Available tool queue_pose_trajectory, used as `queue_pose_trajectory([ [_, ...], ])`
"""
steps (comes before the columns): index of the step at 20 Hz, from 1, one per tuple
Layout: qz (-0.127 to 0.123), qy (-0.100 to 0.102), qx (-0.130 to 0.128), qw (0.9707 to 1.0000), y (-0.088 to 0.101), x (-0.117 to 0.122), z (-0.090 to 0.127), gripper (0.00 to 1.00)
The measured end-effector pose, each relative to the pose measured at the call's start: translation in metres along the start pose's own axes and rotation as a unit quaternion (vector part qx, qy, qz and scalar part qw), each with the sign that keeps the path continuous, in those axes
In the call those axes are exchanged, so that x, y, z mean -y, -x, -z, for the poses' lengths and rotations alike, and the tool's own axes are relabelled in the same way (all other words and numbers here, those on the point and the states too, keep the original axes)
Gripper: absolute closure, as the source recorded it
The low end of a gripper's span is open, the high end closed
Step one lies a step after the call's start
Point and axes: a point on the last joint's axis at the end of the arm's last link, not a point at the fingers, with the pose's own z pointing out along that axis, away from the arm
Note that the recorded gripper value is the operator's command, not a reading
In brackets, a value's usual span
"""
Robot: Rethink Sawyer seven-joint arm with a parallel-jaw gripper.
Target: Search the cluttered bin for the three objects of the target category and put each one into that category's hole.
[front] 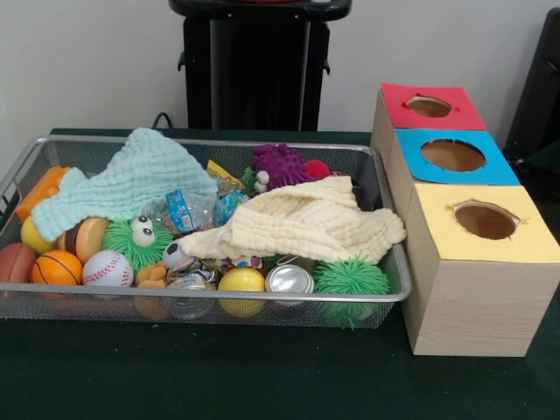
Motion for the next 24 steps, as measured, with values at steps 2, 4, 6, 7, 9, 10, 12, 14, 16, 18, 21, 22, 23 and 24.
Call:
queue_pose_trajectory([
  [2,0.0,0.0,-0.001,1.0,0.0,0.0001,0.0003,1.0],
  [4,0.0,0.0,-0.004,1.0,-0.0007,-0.0001,0.0011,1.0],
  [6,0.0,0.0,-0.006,1.0,-0.0012,-0.0002,0.0019,1.0],
  [7,0.001,0.0,-0.008,1.0,-0.0013,-0.0002,0.0025,1.0],
  [9,0.001,0.0,-0.008,1.0,-0.0014,-0.0004,0.0032,1.0],
  [10,0.001,0.0,-0.009,1.0,-0.0012,-0.0004,0.0042,1.0],
  [12,0.001,0.0,-0.008,1.0,-0.0009,-0.0003,0.0052,1.0],
  [14,0.002,-0.001,-0.008,1.0,-0.0007,-0.0004,0.0058,1.0],
  [16,0.002,-0.001,-0.007,1.0,-0.0004,-0.0003,0.0062,1.0],
  [18,0.002,-0.001,-0.007,1.0,-0.0003,-0.0004,0.0064,1.0],
  [21,0.002,-0.001,-0.007,1.0,-0.0003,-0.0004,0.0063,1.0],
  [22,0.002,-0.001,-0.007,1.0,-0.0003,-0.0005,0.0063,1.0],
  [23,0.002,-0.001,-0.007,1.0,-0.0003,-0.0005,0.0063,1.0],
  [24,0.002,-0.001,-0.007,1.0,-0.0003,-0.0005,0.0063,1.0],
])
